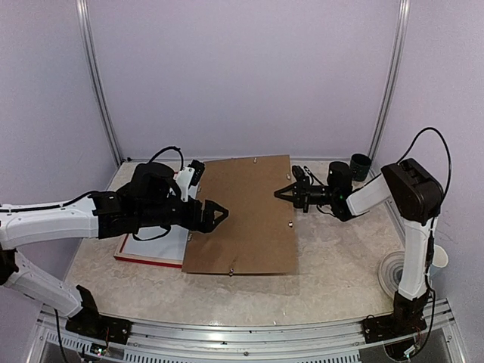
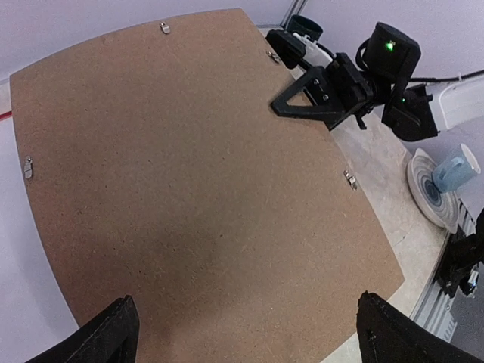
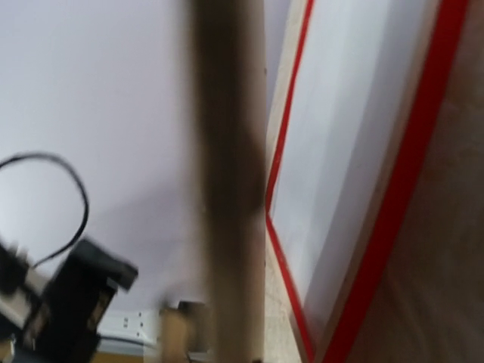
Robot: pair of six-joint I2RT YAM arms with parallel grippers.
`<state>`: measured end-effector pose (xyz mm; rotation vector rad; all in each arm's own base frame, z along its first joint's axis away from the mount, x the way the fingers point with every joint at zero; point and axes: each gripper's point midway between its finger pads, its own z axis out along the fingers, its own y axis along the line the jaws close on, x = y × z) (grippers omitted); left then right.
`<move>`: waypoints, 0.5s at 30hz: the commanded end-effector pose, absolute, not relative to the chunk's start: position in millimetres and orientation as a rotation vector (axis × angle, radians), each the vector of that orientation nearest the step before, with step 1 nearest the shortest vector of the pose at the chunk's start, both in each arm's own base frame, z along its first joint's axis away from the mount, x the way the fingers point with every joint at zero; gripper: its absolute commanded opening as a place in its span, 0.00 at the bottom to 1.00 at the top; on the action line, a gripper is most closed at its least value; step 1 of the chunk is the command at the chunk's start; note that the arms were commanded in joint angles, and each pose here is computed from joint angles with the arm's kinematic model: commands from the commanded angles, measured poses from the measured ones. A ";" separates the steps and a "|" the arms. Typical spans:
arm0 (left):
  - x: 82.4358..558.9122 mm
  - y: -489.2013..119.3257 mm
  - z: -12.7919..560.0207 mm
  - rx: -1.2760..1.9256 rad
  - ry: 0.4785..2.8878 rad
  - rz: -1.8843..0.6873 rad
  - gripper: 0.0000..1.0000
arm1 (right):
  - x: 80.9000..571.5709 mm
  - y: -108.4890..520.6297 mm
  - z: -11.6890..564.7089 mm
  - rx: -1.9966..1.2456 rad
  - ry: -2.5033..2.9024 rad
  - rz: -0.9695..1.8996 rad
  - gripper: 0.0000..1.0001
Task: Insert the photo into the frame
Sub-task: Move the frame body to the center of the board.
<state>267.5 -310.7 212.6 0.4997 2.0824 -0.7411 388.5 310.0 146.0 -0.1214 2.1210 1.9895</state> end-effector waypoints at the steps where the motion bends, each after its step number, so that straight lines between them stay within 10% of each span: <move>1: 259.5 -322.8 200.8 0.648 2.115 -0.525 0.99 | 407.4 301.0 158.9 -0.063 2.089 1.966 0.00; 15: 230.2 -355.9 164.7 0.943 2.171 -0.294 0.99 | 417.4 281.4 178.4 0.049 2.019 2.075 0.00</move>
